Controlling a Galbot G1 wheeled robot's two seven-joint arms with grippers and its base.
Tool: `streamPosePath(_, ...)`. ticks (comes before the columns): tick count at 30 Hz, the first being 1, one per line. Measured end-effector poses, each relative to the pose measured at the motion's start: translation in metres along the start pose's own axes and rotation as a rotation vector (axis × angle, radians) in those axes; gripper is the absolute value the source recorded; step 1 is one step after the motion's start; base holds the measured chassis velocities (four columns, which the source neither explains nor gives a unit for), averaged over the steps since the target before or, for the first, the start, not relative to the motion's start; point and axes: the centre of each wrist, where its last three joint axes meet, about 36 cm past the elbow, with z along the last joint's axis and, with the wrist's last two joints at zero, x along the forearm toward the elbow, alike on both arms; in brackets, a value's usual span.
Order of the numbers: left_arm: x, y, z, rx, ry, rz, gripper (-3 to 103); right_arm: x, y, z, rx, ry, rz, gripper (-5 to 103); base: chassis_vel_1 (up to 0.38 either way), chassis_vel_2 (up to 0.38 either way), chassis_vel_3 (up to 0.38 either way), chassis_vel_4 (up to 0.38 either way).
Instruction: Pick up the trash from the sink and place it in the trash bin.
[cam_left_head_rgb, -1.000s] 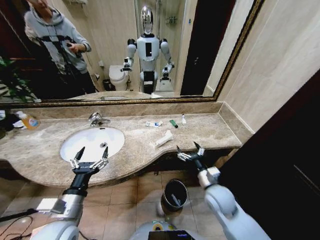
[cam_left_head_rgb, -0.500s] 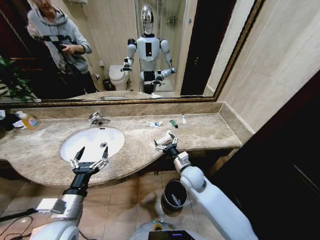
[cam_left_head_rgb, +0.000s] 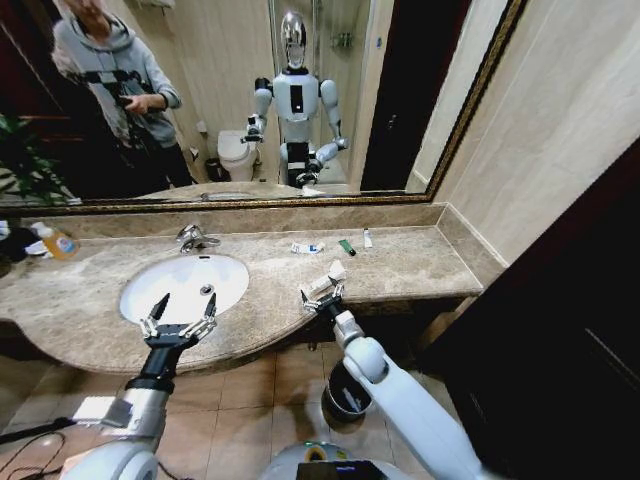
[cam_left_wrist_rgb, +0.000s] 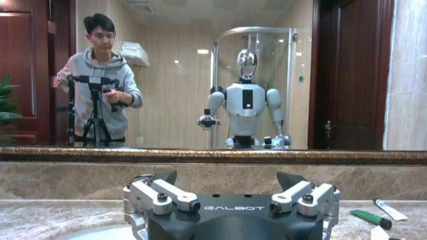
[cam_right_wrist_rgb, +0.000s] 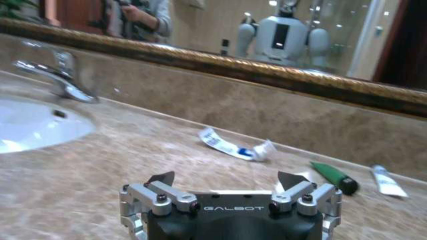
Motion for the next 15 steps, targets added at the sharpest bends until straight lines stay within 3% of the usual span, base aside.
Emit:
streamPosePath(7,0.0,0.0,0.0,0.0,0.0,0.0,100,0.006,-0.023,0.011,0.013,0.036,0.075,100,0.0,0.0,0.0,0.0)
streamPosePath(13,0.0,0.0,0.0,0.0,0.0,0.0,100,0.011,-0.027,0.015,0.007,0.05,0.065,101,0.0,0.0,0.0,0.0)
streamPosePath(14,0.0,0.0,0.0,0.0,0.0,0.0,100,0.012,-0.027,0.015,0.001,0.052,0.057,93,0.0,0.0,0.0,0.0)
streamPosePath(15,0.0,0.0,0.0,0.0,0.0,0.0,100,0.012,-0.026,0.015,0.0,0.052,0.054,93,0.0,0.0,0.0,0.0)
